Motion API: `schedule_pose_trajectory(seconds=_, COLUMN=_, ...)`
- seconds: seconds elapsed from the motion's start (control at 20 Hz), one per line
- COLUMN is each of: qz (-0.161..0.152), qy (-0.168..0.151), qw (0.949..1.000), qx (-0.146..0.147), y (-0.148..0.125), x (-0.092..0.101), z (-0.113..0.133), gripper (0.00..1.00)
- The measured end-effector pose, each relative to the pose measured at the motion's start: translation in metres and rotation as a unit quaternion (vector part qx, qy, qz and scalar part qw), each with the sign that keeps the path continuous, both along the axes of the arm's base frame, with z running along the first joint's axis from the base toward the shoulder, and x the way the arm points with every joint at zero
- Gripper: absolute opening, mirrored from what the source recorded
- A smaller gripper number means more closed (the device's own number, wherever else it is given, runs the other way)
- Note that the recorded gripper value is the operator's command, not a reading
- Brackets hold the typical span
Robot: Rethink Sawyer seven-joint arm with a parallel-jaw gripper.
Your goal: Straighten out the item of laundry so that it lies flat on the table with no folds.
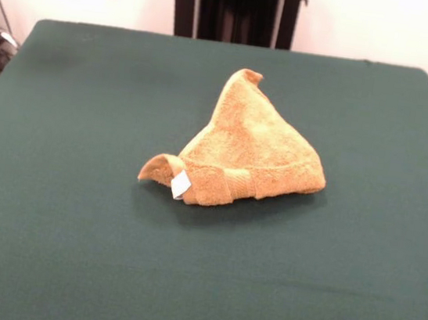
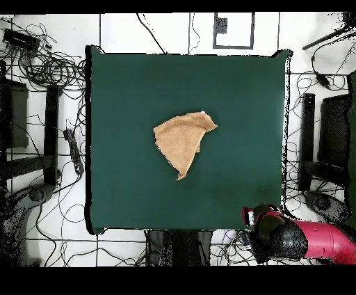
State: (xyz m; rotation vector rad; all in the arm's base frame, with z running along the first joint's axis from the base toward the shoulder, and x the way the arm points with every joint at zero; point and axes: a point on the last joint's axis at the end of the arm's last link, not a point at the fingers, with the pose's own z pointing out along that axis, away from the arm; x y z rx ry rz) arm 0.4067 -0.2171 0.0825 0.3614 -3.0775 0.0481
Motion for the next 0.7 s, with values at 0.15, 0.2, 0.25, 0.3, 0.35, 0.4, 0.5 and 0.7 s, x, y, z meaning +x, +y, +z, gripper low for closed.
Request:
schedule_pose_trajectory(seconds=0.15, qz=0.021, qy=-0.004, qw=0.9998, qx=-0.002, y=0.011, x=0.004, z=-0.003, gripper=1.00)
schedule_pose_trajectory(seconds=0.2, qz=0.025, qy=-0.005, qw=0.9997, qx=-0.002, y=0.013, x=0.006, z=-0.004, gripper=1.00)
schedule_pose_trajectory(seconds=0.25, qz=0.035, qy=-0.008, qw=0.9994, qx=-0.001, y=0.019, x=0.009, z=-0.006, gripper=1.00)
schedule_pose_trajectory(seconds=0.3, qz=0.041, qy=-0.010, qw=0.9991, qx=-0.001, y=0.024, x=0.011, z=-0.007, gripper=1.00)
schedule_pose_trajectory(seconds=0.35, qz=0.049, qy=-0.011, qw=0.9987, qx=0.001, y=0.030, x=0.014, z=-0.010, gripper=1.00)
schedule_pose_trajectory(seconds=0.4, qz=0.053, qy=-0.012, qw=0.9985, qx=0.002, y=0.033, x=0.015, z=-0.011, gripper=1.00)
schedule_pose_trajectory(seconds=0.5, qz=0.065, qy=-0.014, qw=0.9978, qx=0.006, y=0.045, x=0.021, z=-0.014, gripper=1.00)
schedule_pose_trajectory(seconds=0.7, qz=0.079, qy=-0.012, qw=0.9967, qx=0.013, y=0.061, x=0.027, z=-0.021, gripper=1.00)
